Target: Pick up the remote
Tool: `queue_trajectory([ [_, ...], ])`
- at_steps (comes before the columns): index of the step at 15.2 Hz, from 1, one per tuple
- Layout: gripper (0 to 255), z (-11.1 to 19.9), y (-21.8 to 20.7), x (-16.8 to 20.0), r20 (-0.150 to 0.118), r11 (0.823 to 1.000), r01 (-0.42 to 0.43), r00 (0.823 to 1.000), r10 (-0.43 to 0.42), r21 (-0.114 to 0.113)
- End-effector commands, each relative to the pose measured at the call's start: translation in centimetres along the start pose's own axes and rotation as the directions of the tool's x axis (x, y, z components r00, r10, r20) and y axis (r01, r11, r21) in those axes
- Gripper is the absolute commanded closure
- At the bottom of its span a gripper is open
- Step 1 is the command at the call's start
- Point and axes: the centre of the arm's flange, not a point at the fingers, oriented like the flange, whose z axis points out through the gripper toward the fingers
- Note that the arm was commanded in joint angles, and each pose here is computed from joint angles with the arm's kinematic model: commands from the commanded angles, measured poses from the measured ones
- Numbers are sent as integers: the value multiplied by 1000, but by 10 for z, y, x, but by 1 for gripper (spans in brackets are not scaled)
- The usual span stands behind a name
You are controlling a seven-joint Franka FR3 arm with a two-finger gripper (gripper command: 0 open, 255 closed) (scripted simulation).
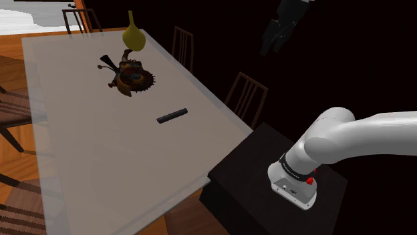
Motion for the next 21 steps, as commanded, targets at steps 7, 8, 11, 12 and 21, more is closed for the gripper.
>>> queue_trajectory([
  [7,0,62,5,49,5,984,177,984,-177,-11],
  [8,0,72,5,58,6,978,206,978,-206,-13],
  [11,0,103,4,82,9,956,293,956,-293,-18],
  [12,0,114,3,90,11,947,321,947,-321,-20],
  [21,0,207,-15,162,24,828,560,829,-559,-33],
])
